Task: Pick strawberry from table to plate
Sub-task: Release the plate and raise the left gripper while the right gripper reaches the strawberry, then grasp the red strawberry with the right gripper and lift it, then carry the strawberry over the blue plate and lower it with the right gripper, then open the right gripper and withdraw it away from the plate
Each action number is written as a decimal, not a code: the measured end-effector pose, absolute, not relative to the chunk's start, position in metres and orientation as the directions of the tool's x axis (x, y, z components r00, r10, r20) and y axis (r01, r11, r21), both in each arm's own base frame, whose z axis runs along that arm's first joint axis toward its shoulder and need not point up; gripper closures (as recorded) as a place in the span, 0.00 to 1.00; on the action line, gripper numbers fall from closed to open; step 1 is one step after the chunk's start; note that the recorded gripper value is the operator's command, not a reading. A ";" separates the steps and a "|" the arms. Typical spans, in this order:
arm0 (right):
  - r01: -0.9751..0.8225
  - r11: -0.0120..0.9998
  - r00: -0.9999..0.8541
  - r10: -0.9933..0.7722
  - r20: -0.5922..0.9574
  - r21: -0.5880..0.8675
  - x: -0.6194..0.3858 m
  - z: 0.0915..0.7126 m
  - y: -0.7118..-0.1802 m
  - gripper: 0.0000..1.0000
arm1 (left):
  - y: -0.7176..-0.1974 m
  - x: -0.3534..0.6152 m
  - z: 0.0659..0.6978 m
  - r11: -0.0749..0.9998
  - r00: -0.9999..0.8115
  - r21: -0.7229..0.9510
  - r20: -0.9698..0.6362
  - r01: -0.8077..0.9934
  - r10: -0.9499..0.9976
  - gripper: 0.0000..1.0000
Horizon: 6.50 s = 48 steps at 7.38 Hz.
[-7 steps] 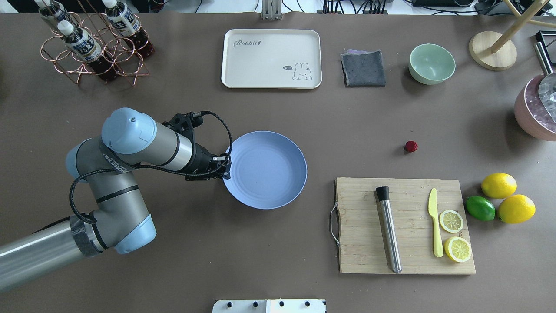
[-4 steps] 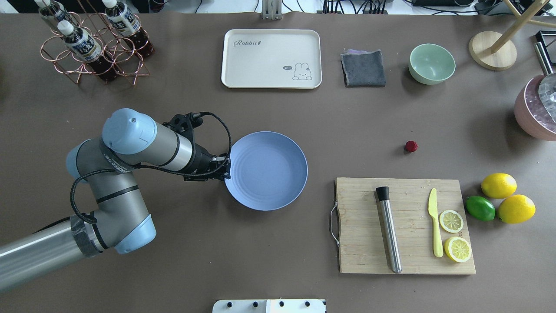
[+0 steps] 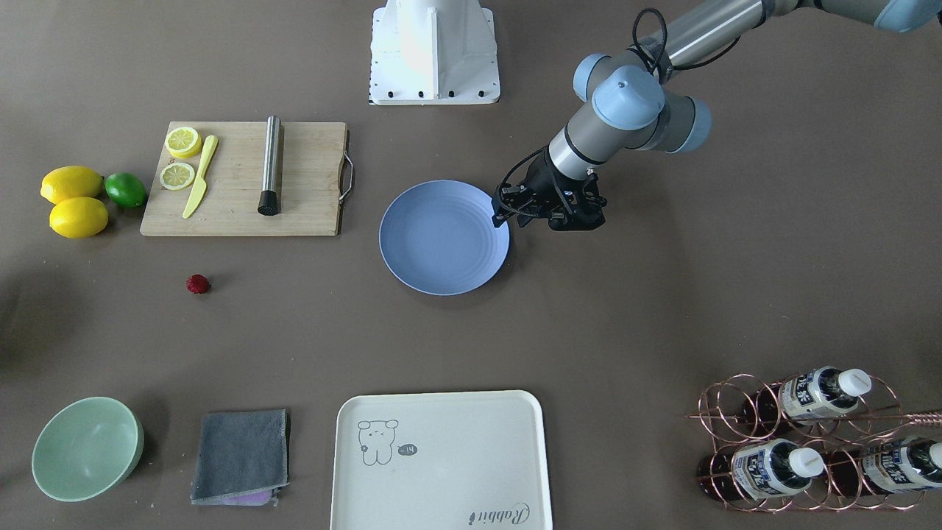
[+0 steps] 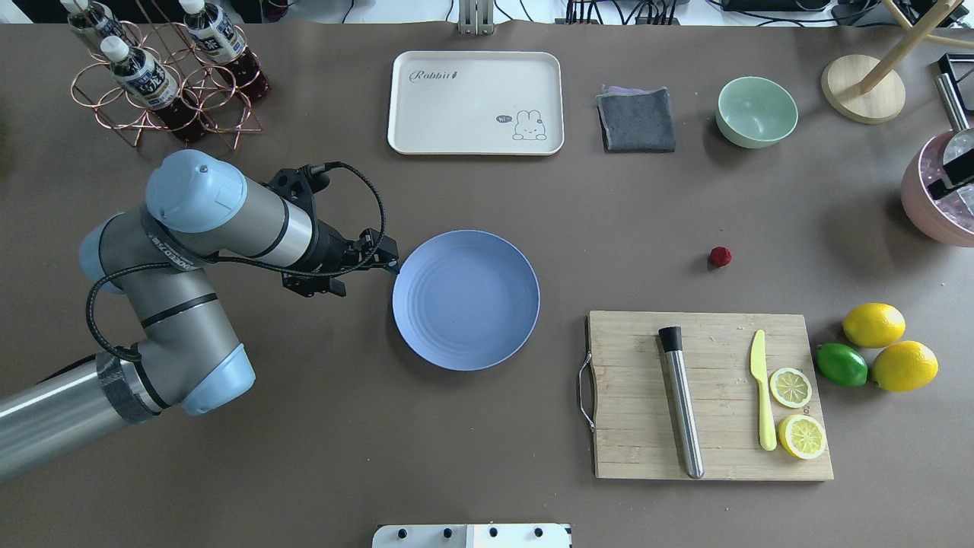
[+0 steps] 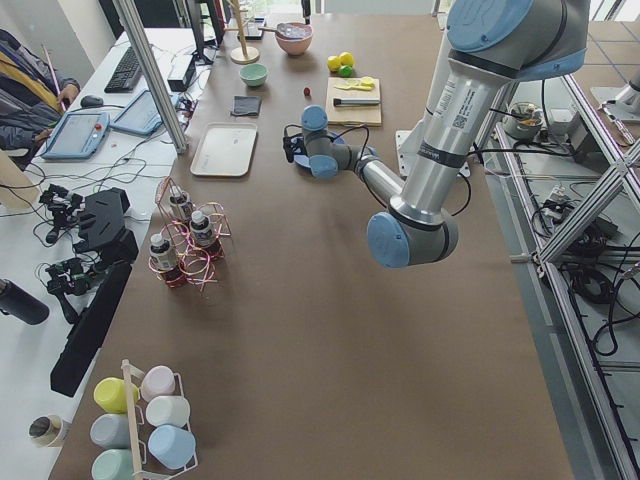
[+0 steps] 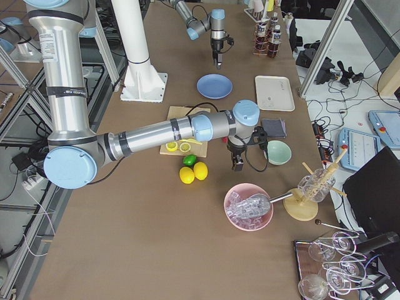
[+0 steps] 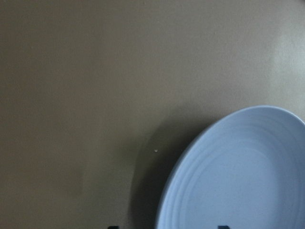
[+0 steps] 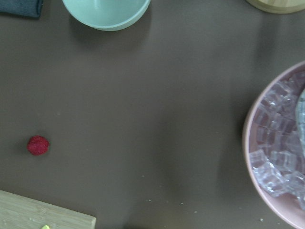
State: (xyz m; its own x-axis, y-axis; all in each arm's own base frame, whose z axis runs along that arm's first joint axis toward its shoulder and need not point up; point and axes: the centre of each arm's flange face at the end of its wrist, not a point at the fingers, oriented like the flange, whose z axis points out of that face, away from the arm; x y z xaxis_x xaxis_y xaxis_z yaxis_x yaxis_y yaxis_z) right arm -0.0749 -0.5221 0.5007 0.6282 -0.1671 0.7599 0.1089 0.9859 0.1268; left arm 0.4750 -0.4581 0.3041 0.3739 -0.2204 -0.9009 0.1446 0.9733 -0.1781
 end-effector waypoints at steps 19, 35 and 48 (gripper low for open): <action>0.045 0.975 0.642 -0.195 0.741 0.217 -0.375 0.407 -0.516 1.00 | -0.518 0.308 0.403 0.992 0.495 -0.067 -0.862 0.108 -0.112 0.03; -0.069 0.992 0.617 -0.039 0.786 0.103 -0.625 0.204 -0.401 0.00 | -0.537 0.180 0.496 0.994 0.624 0.110 -0.776 -0.001 0.087 0.03; 0.237 0.960 0.702 -0.277 0.657 0.151 0.037 0.608 -0.545 0.00 | -0.529 -0.025 0.532 0.976 0.716 0.165 -0.664 -0.142 0.216 0.03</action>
State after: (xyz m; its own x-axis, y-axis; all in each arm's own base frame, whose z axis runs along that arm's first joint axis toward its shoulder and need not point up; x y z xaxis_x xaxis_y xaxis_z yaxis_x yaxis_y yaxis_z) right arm 0.0370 -0.5452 0.6081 0.7016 -0.2767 0.6567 0.2375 0.9596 0.1507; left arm -0.0247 -0.5294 0.5319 0.7158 0.2161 -0.6640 -0.1421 0.9761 0.1645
